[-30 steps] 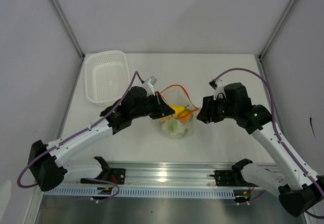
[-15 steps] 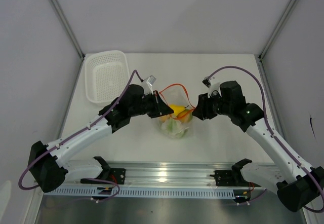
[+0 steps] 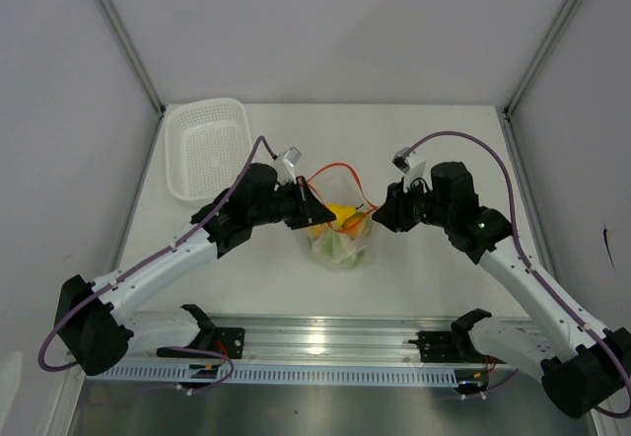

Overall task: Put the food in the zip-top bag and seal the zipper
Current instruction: Adjust the zipper food storage bag at the center of the board.

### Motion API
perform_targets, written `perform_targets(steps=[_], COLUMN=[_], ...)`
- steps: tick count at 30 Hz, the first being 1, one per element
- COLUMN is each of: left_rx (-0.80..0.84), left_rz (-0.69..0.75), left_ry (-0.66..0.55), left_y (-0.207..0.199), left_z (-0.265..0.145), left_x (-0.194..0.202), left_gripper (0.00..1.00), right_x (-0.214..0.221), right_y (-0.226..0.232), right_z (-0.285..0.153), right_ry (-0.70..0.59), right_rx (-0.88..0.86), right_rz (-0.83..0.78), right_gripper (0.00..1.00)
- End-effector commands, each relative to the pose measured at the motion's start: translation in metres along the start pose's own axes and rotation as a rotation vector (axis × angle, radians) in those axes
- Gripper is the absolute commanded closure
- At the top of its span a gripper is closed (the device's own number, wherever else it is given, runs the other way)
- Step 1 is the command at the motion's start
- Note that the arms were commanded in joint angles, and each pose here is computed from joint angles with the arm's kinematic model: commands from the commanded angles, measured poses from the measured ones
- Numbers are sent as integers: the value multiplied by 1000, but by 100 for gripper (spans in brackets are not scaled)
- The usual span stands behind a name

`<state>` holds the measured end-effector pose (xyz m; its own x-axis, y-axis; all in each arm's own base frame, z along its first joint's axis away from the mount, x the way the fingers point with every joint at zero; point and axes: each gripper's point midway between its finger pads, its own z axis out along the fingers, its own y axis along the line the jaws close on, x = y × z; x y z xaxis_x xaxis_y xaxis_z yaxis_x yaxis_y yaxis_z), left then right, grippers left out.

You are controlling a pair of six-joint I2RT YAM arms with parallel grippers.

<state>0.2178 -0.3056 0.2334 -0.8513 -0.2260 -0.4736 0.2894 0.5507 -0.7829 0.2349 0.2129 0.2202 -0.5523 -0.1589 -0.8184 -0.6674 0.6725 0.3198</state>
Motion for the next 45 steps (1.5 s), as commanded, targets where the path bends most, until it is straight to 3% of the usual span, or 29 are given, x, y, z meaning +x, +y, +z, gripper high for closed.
perform_targets(steps=[1,6,14,16,19,21,22,25,26,27,28,30,31,34,36,42,45], left_rx=[33,27,30,26,18,19,-5,-9,-1,9,55,140,198,301,376,579,684], left_rz=[32,31,33,33,49,83,94,170,194,248,295,431,490,642,729,902,975], left_ry=[-14,-10,-6,-9,-16,-54,-98,-208,-240,-258,-304,-318,-349,-344,-279,-141,-150], left_y=[-4,-1,-1,0,2,0,2,-4,-9,-13,-26,-46,-62,-85,-97,-120,-131], left_z=[-2,-3,-4,-4,-6,-15,-19,-42,-49,-54,-66,-77,-86,-98,-97,-97,-101], left_x=[-5,-4,-5,-5,-6,-11,-18,-33,-39,-41,-48,-48,-51,-46,-35,-3,5], left_gripper=[99,99,99,99,99,83,70,52,40,34,24,18,3,1,1,1,0], right_x=[-25,-27,-28,-27,-30,-32,-37,-41,-46,-46,-42,-55,-52,-52,-50,-36,-31], right_y=[9,3,10,13,18,24,30,49,57,62,75,88,93,105,113,134,140], right_z=[-9,-6,-1,-1,-3,-5,-8,-8,-13,-12,-14,-23,-27,-37,-42,-58,-68], right_ry=[-103,-88,-62,-64,-71,-71,-73,-46,-34,-14,12,-13,2,26,43,113,126], right_rx=[-26,1,-48,-62,-86,-109,-127,-175,-187,-192,-218,-230,-239,-272,-316,-439,-467], right_rz=[-87,-93,-106,-105,-102,-105,-109,-141,-155,-159,-179,-235,-241,-254,-254,-231,-230], right_gripper=[69,64,83,99,100,100,100,100,100,100,100,100,100,100,100,100,100])
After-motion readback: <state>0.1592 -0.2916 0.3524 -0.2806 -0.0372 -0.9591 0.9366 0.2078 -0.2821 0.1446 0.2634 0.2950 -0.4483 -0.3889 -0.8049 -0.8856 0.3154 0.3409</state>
